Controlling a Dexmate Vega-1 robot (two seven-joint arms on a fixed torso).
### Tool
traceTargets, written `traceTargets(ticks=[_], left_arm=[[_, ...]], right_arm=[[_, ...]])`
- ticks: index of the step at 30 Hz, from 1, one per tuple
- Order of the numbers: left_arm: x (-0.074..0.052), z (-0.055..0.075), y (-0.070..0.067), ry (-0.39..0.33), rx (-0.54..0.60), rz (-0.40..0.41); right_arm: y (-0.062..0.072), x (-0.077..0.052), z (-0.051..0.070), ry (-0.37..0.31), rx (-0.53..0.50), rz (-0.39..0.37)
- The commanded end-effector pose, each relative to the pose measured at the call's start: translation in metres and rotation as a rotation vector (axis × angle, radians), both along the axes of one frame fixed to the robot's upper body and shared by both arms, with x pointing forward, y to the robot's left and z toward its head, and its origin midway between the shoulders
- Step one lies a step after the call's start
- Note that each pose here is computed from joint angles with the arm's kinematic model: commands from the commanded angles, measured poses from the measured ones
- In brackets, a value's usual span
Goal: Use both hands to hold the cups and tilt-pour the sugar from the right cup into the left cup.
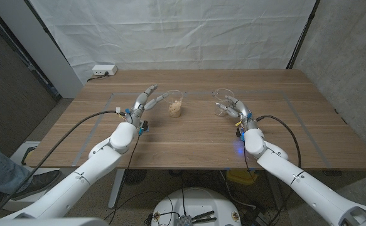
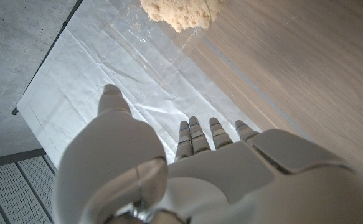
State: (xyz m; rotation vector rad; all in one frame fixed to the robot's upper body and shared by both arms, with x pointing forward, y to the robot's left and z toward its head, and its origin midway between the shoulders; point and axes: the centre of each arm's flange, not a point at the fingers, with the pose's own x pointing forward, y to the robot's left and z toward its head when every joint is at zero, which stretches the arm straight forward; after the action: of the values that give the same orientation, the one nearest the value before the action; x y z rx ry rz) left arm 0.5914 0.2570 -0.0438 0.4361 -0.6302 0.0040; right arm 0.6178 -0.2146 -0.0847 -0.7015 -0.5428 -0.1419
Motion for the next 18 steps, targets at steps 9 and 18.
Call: traceTargets(ticks=[9,18], left_arm=[[0.0046,-0.0016,-0.0008,0.006,-0.021,-0.006],[0.0041,-0.0032,0.0005,0.007,-0.028,-0.010]], right_arm=[[-0.0022,-0.0059,0.0081,0.061,-0.063,0.037],[-0.0020,-0.0101,0.0066,0.065,-0.056,0.072]])
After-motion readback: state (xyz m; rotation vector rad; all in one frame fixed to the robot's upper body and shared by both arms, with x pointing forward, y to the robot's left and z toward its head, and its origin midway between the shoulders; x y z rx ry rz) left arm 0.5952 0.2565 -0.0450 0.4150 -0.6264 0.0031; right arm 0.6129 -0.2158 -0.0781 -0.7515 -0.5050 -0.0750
